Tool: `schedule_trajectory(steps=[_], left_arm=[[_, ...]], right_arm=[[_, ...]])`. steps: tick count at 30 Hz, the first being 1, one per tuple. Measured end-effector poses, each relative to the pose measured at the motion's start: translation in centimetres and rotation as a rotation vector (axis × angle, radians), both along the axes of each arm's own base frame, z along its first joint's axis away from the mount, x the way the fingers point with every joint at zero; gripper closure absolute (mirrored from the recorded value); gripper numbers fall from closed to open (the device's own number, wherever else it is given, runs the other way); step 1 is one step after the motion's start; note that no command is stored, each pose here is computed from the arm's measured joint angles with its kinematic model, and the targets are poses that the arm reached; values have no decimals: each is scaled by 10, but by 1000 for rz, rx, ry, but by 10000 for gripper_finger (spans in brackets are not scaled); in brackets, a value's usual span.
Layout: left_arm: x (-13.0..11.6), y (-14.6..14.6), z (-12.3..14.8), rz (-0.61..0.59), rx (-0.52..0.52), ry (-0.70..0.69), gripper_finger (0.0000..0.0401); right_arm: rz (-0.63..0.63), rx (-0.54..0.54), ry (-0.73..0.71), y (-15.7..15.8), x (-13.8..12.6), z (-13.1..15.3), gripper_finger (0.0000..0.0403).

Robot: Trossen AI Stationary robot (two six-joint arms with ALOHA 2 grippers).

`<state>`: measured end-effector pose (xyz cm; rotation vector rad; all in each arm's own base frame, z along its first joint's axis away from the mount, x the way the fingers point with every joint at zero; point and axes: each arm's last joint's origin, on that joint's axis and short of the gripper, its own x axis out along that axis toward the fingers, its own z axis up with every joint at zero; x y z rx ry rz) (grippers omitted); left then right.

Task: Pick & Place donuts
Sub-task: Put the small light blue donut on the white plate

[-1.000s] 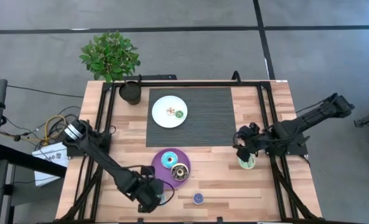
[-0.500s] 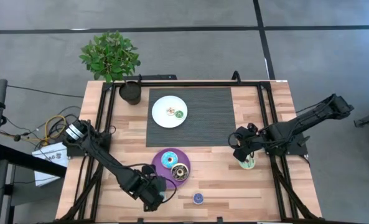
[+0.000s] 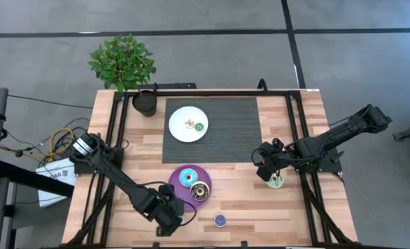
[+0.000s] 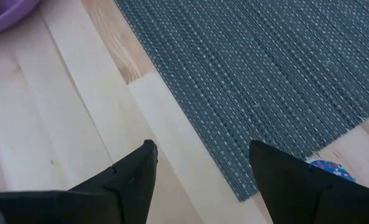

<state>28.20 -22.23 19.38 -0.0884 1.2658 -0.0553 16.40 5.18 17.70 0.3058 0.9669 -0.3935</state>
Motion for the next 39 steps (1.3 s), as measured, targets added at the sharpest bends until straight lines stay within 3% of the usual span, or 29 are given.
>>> schedule_trajectory(steps=[4,7,10,15,21,39], left_arm=[[0,0,0,40,-15,4,91],[-1,-1,0,183,-69,23,76],[0,0,0,252,-63,4,73],[1,0,1,253,-60,-8,73],[1,-2,1,385,-101,-19,72],[14,-46,-43,116,46,13,72]], right_arm=[[0,0,0,0,0,0,159],[0,0,0,0,0,0,159],[0,0,0,0,0,0,159],[0,0,0,0,0,0,159],[2,-1,0,0,0,0,159],[24,-23,26,-1,-2,-1,159]])
